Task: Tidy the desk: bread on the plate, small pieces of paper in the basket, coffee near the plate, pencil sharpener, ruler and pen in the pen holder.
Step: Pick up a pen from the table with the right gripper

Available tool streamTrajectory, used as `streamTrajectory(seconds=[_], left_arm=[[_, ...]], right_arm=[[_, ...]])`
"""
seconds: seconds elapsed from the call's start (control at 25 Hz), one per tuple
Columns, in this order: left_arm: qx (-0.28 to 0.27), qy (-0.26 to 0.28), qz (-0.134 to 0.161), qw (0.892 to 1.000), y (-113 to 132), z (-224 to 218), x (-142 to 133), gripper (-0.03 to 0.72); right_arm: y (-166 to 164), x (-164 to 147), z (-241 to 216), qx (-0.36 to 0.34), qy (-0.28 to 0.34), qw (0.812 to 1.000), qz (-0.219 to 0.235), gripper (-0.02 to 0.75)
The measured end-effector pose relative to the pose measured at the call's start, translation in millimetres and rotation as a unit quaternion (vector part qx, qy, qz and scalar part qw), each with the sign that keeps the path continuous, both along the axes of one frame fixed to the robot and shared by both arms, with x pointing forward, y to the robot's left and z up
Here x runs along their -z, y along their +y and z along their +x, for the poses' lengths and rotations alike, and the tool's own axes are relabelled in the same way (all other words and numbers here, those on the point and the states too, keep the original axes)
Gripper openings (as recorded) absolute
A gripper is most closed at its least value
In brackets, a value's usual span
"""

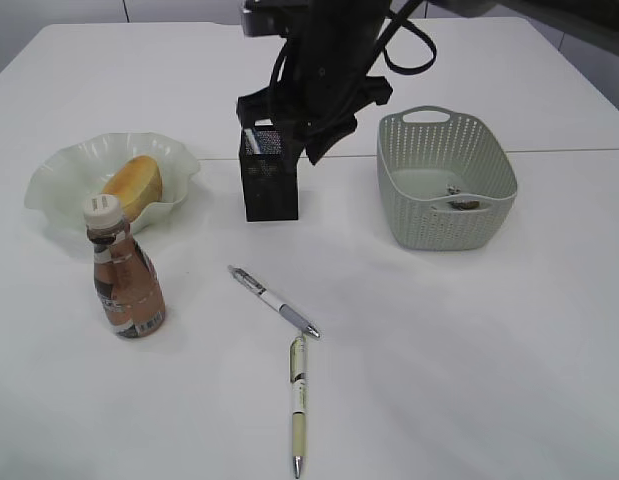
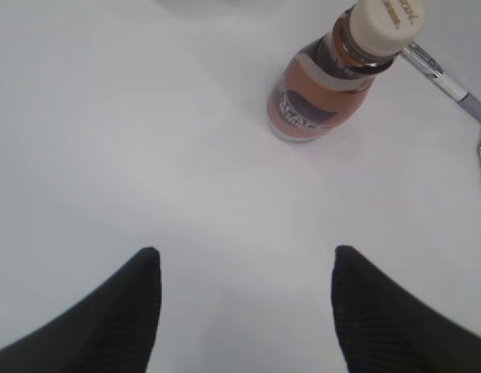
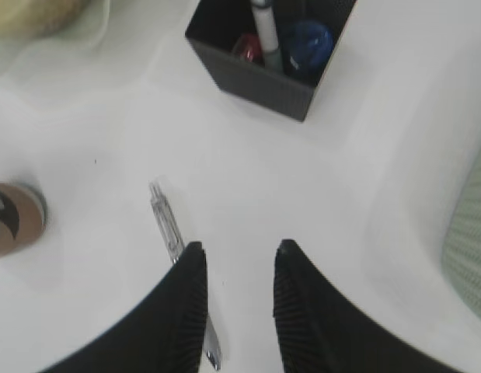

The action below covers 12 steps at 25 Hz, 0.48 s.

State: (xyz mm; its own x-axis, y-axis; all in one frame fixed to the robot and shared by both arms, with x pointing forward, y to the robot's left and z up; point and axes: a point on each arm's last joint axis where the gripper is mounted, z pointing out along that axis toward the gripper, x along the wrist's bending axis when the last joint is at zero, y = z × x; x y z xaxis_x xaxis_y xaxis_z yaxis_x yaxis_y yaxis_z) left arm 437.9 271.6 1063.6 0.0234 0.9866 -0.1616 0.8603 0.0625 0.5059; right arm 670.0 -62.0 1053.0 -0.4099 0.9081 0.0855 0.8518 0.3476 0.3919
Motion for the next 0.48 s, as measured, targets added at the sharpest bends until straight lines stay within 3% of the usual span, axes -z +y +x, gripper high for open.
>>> streamTrajectory(seconds=[0.28,0.48], left_arm=[[0.0,0.003,0.0,1.0,0.0,-0.5,0.3,0.504],[0.002,0.015,0.001,1.0,0.0,-2.4,1.4,0.493]], right_arm=[[11.5,31.0,-32.0,-0.027,0.063,0.997,-0.044,0.223],[29.1,64.0,-50.4,-0.078,0.08,0.987,-0.112,0.24]])
